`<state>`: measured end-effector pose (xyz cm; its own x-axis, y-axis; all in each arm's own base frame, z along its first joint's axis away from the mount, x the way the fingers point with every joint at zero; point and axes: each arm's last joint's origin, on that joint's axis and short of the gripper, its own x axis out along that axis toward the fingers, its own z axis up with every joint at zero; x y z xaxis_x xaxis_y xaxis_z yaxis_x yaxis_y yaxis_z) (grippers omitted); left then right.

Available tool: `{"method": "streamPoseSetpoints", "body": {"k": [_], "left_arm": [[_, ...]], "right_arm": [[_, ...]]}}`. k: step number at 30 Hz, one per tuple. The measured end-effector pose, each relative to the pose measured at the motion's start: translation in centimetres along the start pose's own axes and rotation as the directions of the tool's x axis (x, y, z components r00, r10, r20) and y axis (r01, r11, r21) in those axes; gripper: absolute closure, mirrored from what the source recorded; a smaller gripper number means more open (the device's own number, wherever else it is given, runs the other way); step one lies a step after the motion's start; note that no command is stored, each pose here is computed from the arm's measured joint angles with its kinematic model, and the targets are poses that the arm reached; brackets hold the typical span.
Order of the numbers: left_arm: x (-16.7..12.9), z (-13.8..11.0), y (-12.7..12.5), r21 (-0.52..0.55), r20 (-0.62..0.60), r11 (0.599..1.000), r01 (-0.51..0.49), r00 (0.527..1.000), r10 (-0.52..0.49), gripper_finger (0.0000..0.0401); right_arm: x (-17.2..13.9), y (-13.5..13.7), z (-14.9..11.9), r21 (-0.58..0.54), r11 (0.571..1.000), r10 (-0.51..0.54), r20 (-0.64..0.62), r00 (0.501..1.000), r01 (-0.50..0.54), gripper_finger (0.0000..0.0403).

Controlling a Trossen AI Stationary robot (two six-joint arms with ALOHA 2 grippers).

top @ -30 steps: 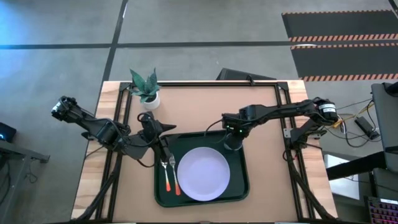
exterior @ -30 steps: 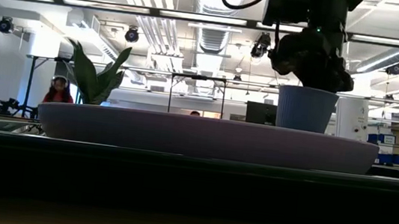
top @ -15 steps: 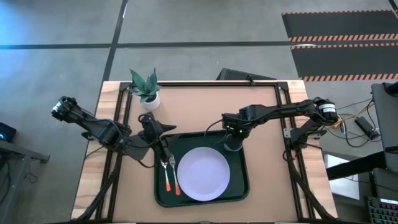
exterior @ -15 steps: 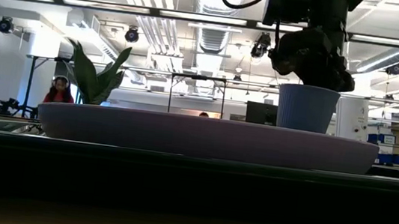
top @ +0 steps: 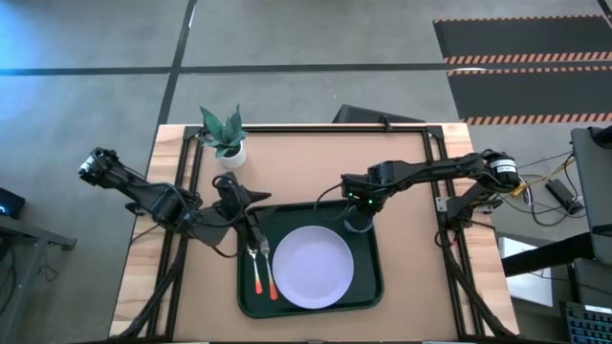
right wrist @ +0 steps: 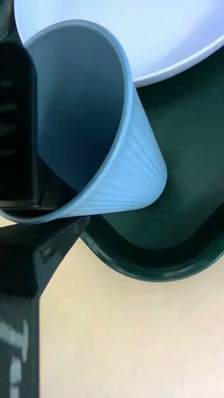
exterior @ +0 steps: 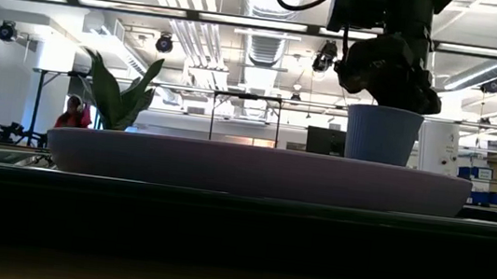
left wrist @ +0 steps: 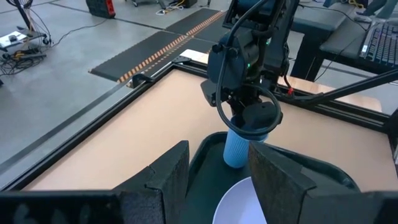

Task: Pick and place plate/cup/fork/spoon on tray
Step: Put the blue glass on the top right of the dark green tray

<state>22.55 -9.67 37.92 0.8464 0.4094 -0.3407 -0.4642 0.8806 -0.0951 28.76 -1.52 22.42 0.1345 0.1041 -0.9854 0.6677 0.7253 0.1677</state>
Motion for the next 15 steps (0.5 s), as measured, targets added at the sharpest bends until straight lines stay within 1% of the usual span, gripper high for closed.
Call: {"method": "streamPoseSetpoints", "body": {"k": [8,15], "left_arm": [[-0.28,0.20,0.26,-0.009,0.007,1.000,0.004,1.000,-0.004,0.0253],[-0.27,0.18,0.28,-0.009,0.006,1.000,0.004,1.000,-0.004,0.0253]], "right_arm": [[0.00,0.03,0.04,-0.015,1.000,0.003,0.004,1.000,-0.003,0.0389],[0.00,0.17,0.17,-0.041,0.999,0.016,0.020,1.000,-0.015,0.0351]]}}
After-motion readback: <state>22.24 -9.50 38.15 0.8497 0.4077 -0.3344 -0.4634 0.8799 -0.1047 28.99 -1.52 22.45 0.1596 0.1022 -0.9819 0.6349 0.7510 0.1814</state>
